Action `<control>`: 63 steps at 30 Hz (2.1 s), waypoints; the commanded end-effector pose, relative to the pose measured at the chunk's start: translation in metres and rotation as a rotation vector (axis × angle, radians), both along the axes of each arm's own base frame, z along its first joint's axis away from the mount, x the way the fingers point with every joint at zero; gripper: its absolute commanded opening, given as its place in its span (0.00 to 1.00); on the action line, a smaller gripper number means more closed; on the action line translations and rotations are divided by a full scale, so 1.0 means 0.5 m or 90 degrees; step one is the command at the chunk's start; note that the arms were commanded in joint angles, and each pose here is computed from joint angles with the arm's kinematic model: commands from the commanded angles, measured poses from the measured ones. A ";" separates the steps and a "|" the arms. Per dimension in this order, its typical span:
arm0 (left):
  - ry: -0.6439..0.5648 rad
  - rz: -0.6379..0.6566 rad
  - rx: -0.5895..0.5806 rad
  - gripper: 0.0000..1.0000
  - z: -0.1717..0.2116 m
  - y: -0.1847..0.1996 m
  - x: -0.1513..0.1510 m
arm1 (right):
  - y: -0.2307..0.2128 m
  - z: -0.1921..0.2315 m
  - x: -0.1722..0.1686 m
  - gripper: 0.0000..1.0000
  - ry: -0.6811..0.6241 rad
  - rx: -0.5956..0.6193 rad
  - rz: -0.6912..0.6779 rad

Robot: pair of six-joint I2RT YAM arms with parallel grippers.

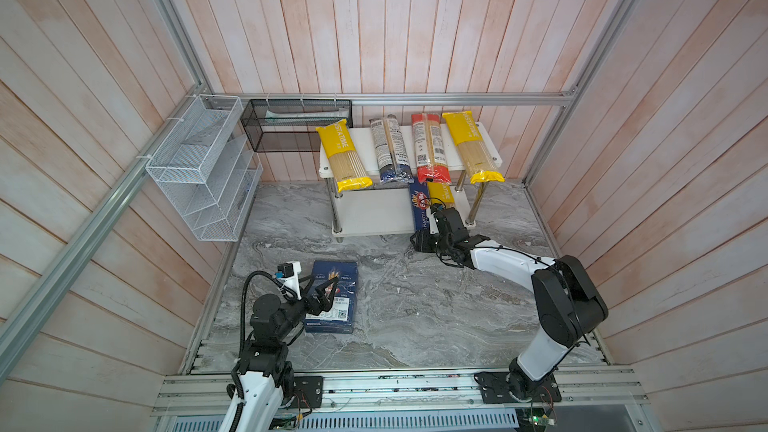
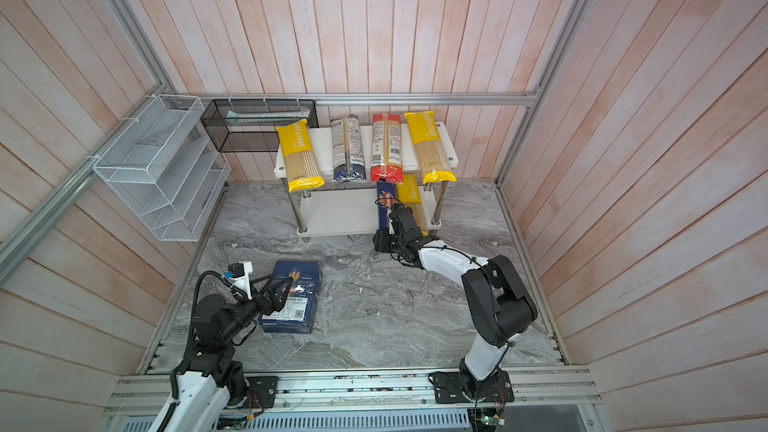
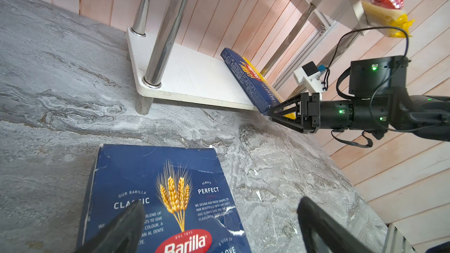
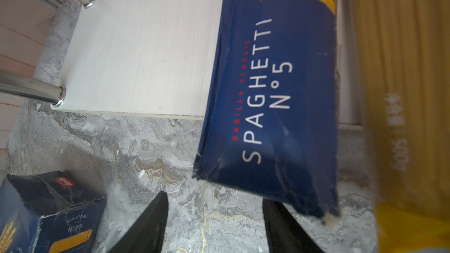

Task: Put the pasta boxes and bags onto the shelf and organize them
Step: 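Open the right gripper and release the spaghetti box against the shelf, then withdraw the right gripper toward the Classic box while the left arm reaches forward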

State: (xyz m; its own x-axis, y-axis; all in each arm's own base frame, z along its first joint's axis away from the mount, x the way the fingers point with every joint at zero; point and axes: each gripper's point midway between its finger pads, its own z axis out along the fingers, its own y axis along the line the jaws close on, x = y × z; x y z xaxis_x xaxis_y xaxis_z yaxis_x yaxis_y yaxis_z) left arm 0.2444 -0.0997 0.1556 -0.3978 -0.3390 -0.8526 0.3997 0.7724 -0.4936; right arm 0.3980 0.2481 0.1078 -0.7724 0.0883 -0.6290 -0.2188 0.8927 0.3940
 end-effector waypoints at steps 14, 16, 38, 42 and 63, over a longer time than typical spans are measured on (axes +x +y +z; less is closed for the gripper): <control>0.004 0.010 0.004 1.00 -0.010 0.004 0.004 | 0.005 0.009 -0.104 0.65 0.003 -0.026 0.037; 0.023 0.045 0.001 1.00 -0.006 0.020 0.013 | 0.007 0.017 -0.125 0.65 -0.002 -0.024 0.047; 0.246 0.204 -0.016 1.00 0.034 0.098 0.047 | 0.019 0.065 -0.280 0.73 -0.050 0.027 0.210; 0.269 0.217 -0.029 1.00 0.011 0.101 0.061 | 0.013 0.072 -0.299 0.78 -0.059 0.044 0.220; 0.335 0.262 -0.015 1.00 -0.056 0.117 0.076 | -0.011 0.045 -0.364 0.86 -0.067 0.096 0.245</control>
State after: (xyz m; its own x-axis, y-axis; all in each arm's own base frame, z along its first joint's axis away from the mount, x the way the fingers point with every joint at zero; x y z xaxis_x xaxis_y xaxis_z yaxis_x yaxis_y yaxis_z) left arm 0.2768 -0.0398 0.1311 -0.5905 -0.5619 -0.5793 -0.2166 0.8018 -0.5570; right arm 0.2142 0.2417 0.1290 -0.7156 -0.1076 -0.6901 -0.5629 0.6739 0.4786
